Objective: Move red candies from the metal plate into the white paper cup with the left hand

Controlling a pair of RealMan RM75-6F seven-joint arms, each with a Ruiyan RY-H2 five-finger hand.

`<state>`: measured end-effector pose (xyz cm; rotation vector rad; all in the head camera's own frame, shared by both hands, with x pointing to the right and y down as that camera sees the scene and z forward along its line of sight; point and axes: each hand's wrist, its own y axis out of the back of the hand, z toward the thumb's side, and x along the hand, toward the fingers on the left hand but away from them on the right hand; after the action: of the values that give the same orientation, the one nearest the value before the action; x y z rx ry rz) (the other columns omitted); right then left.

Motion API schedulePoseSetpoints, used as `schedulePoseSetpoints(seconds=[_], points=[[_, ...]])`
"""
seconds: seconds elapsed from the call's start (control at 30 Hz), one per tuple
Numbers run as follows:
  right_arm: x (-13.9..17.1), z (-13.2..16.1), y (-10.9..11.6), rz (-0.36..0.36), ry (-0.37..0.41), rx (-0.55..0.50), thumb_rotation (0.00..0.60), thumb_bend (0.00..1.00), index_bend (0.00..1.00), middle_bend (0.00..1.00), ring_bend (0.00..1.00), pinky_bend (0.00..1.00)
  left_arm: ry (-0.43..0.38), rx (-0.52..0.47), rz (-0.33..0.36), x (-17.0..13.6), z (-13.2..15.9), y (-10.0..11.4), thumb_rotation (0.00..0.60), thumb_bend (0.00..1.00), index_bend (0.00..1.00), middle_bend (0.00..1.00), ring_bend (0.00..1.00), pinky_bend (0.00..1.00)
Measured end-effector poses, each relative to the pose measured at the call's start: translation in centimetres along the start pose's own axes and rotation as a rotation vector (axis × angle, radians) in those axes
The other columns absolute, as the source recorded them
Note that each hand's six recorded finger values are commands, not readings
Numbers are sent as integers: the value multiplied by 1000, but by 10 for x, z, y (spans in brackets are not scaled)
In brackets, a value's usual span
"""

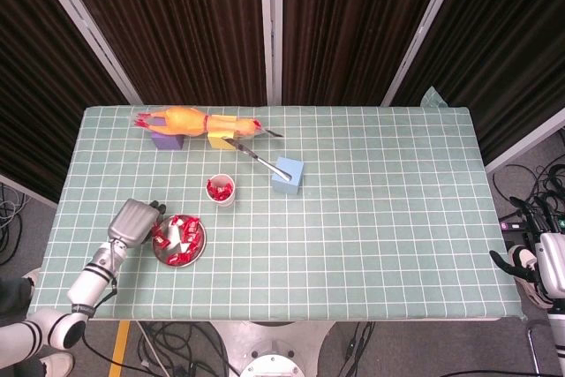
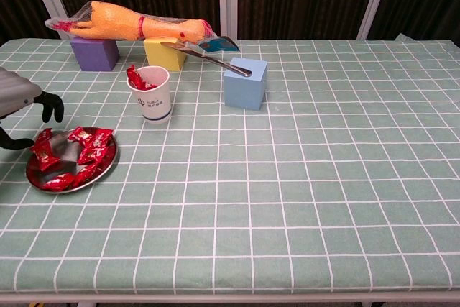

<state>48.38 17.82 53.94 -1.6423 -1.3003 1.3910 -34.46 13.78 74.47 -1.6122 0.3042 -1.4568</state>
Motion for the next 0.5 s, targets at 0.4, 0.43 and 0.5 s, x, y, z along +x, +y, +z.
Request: schedulePoseSetpoints(seconds=[0.4,0.43,0.5], points=[[-1,1,-1,3,-7,6,600,118,119,180,46,362,5,2,-34,9,0,-8,600,302,491,478,897,1000],[-1,1,-1,3,-7,6,600,118,119,180,46,362,5,0,-32,9,0,-7,600,302,511,494,899,1000],[-1,1,-1,3,-8,7,600,117,119,180,46,362,7,0,-29,10,-1,-7,600,304,535,520,902,1000]])
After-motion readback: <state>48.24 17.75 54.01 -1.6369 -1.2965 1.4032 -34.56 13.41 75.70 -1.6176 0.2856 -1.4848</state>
